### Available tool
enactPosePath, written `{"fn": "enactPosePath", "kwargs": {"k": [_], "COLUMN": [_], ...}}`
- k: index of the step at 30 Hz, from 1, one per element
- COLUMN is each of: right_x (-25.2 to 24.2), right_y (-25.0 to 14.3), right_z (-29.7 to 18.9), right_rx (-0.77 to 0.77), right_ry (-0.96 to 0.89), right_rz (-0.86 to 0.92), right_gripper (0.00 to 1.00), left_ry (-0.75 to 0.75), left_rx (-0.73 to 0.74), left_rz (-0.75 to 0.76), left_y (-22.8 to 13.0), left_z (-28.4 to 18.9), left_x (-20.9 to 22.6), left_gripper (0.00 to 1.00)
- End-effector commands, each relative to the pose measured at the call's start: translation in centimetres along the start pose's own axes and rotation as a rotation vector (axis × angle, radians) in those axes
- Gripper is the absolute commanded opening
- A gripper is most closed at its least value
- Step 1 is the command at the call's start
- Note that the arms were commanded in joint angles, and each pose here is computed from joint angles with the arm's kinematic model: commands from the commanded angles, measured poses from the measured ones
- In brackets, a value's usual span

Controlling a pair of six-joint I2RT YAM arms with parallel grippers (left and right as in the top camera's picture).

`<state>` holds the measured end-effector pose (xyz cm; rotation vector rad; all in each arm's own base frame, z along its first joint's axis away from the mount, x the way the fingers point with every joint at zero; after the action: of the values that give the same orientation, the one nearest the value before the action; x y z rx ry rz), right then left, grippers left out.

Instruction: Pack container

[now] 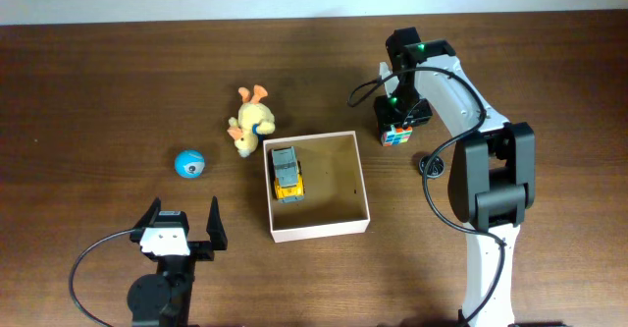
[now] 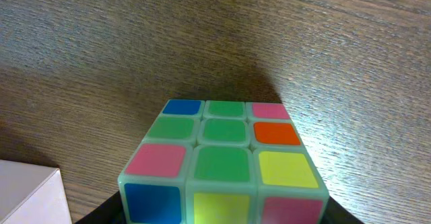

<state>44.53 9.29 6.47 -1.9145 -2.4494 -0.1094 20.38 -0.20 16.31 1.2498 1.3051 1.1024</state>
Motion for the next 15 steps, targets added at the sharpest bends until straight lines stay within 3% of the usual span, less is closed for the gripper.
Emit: {"fn": "enactPosePath", "kwargs": {"k": [1,15], "right_x": [0.2,0.5], "right_y": [-0.3,1.3], "right_z": [0.3,-4.8], "right_rx": [0.014,-0.04], "right_ry": [0.007,0.004], "right_rz": [0.0,-0.003], "right_gripper": [0.54,0.54], "left_ry": [-0.007,-0.007], "left_rx": [0.003,0.003], "left_rz": [-0.007,-0.007], "left_y": [-0.3,-0.3], "left_z": [0.1,0.1], "left_x": [0.0,0.0], "left_gripper": [0.99,0.99]}}
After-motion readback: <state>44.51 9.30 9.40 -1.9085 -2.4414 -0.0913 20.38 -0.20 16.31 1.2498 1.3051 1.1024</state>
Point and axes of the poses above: each gripper's point midway between its finger pads, its own z axis out along the fingers, its own x axis along the line the jaws close on, y = z × x, the point moved 4 cm from there along -z, back along the fingers, and after that the axes turned 2 degrees about -z, right-handed, at the moved point
